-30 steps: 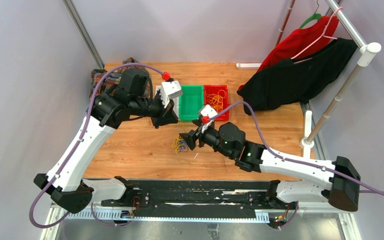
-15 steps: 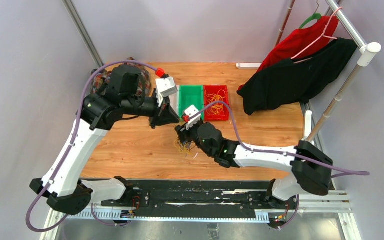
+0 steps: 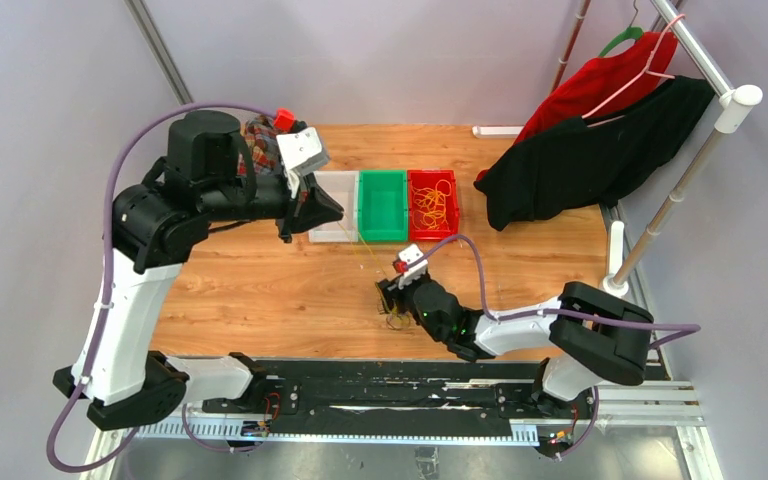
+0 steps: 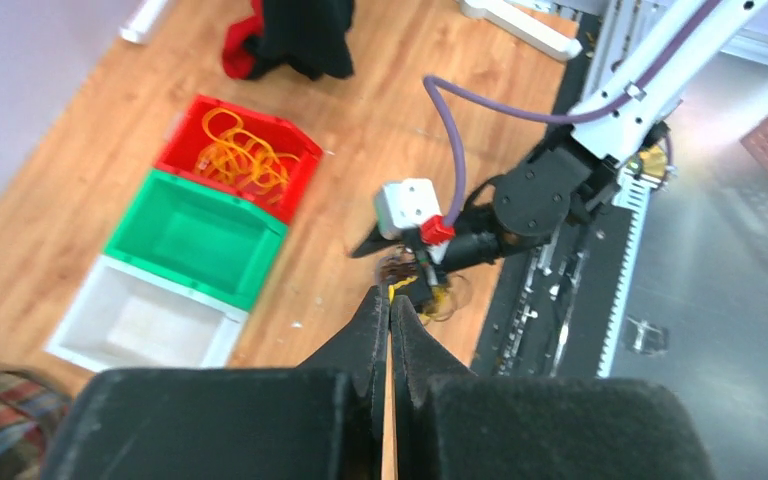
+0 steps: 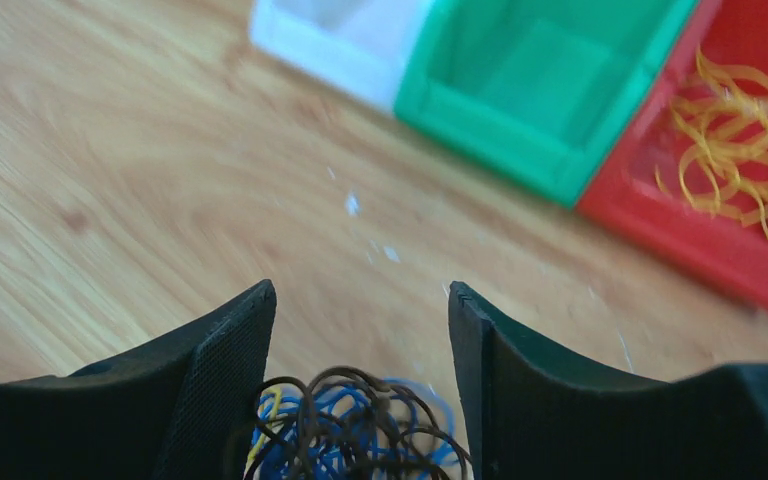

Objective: Untangle the cables

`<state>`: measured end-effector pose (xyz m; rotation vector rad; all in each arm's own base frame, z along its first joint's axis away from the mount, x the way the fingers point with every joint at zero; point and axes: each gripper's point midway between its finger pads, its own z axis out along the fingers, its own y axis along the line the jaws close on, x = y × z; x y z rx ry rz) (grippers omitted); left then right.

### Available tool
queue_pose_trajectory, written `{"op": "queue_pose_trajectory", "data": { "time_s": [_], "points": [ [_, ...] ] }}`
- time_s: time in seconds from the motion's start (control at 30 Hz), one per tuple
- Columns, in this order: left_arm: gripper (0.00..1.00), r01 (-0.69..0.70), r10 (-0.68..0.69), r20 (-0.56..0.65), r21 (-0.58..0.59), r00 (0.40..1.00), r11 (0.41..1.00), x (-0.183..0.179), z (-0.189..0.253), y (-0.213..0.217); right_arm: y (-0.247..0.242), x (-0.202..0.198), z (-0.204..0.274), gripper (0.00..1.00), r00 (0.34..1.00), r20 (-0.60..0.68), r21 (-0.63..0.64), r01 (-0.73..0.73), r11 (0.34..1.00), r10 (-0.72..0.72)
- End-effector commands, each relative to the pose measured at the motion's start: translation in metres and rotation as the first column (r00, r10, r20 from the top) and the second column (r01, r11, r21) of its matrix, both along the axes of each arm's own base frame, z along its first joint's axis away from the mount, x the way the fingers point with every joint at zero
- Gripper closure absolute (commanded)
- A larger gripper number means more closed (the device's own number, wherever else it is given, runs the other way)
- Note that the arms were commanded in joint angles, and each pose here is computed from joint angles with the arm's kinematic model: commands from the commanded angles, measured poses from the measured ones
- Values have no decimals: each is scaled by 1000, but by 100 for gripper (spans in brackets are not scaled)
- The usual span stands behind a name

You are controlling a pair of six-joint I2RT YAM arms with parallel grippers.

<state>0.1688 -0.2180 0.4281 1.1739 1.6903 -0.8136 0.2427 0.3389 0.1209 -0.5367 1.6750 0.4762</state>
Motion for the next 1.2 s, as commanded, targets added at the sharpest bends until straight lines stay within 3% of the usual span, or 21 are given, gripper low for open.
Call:
{"op": "queue_pose_trajectory", "data": {
  "time_s": [0.0,0.13,0.33,0.6,0.8,0.93,1.0,1.03,1.1,1.17],
  "points": [
    [100,-36,41,157,-38,987,999,14,27,3,-31,-7,-28,36,998,-33,-64,53,997,-56],
    [100,-50,49,113,11,992,999,23,3,1,-26,-9,-7,35,1000,-13,-52,15,999,-16],
    [100,-152,173,304,-90,937,984,39,75,14,-27,-15,-14,34,999,-50,-54,-4,999,1],
    [99,-282,475,540,-404,695,870,41,196,61,-40,-17,-62,32,992,-116,-97,41,994,-53],
    [100,-258,627,543,-604,558,754,23,242,91,-44,-12,-71,31,990,-114,-122,69,990,-83],
    [99,-228,762,475,-762,441,607,8,284,123,-47,-13,-84,28,985,-146,-144,69,987,-90],
    [99,-200,748,473,-767,465,609,1,287,121,-51,-14,-91,25,981,-162,-155,78,985,-104],
    [100,-185,682,502,-717,532,672,0,274,105,-50,-13,-89,24,981,-162,-150,79,986,-103],
    [100,-142,453,511,-535,731,833,4,217,58,-46,-12,-77,22,981,-166,-129,77,989,-98],
    [99,-155,329,392,-413,859,897,9,151,35,-36,-9,-51,21,984,-160,-88,68,994,-81]
  ]
}}
